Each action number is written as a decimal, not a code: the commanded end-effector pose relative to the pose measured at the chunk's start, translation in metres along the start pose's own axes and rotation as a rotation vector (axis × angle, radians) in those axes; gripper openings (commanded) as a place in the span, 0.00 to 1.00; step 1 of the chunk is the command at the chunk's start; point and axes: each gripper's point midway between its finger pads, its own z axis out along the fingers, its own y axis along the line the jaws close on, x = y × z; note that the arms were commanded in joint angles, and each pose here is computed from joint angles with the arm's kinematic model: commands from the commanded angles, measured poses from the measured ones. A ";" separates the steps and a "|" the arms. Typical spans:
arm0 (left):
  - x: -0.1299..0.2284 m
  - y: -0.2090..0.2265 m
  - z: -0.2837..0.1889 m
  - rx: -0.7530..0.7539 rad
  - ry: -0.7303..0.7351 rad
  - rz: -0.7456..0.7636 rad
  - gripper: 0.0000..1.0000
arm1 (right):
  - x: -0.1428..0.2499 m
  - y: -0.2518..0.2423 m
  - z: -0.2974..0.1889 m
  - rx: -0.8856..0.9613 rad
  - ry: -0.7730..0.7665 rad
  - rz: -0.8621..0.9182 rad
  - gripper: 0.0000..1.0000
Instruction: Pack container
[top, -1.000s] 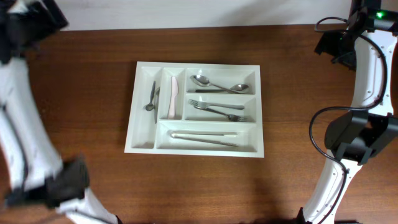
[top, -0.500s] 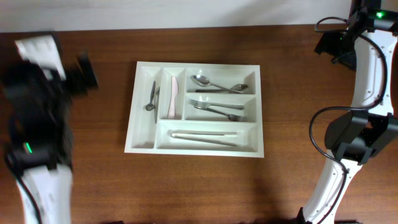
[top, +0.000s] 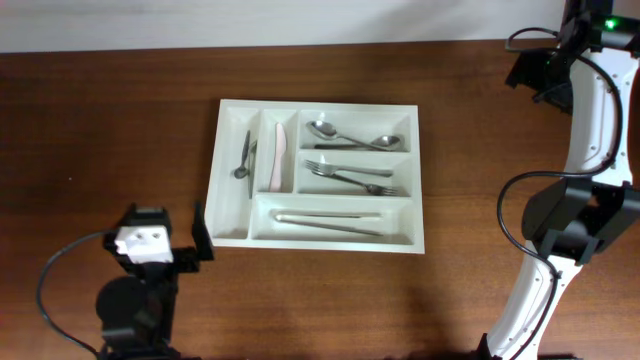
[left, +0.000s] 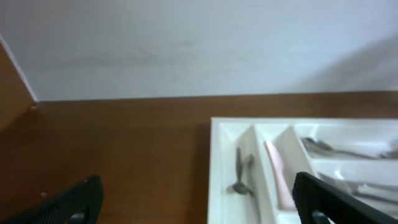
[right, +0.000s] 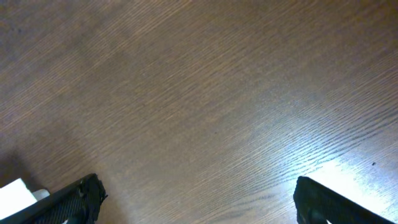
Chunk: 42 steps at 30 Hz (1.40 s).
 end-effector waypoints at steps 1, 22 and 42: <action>0.022 -0.009 0.003 0.032 -0.028 0.021 0.99 | -0.003 0.003 -0.013 -0.010 -0.024 0.002 0.99; 0.076 -0.002 -0.007 -0.009 -0.041 0.017 0.99 | -0.003 0.003 -0.013 -0.010 -0.024 0.002 0.99; 0.082 0.001 -0.004 -0.024 -0.053 0.016 0.99 | -0.003 0.003 -0.013 -0.010 -0.024 0.002 0.99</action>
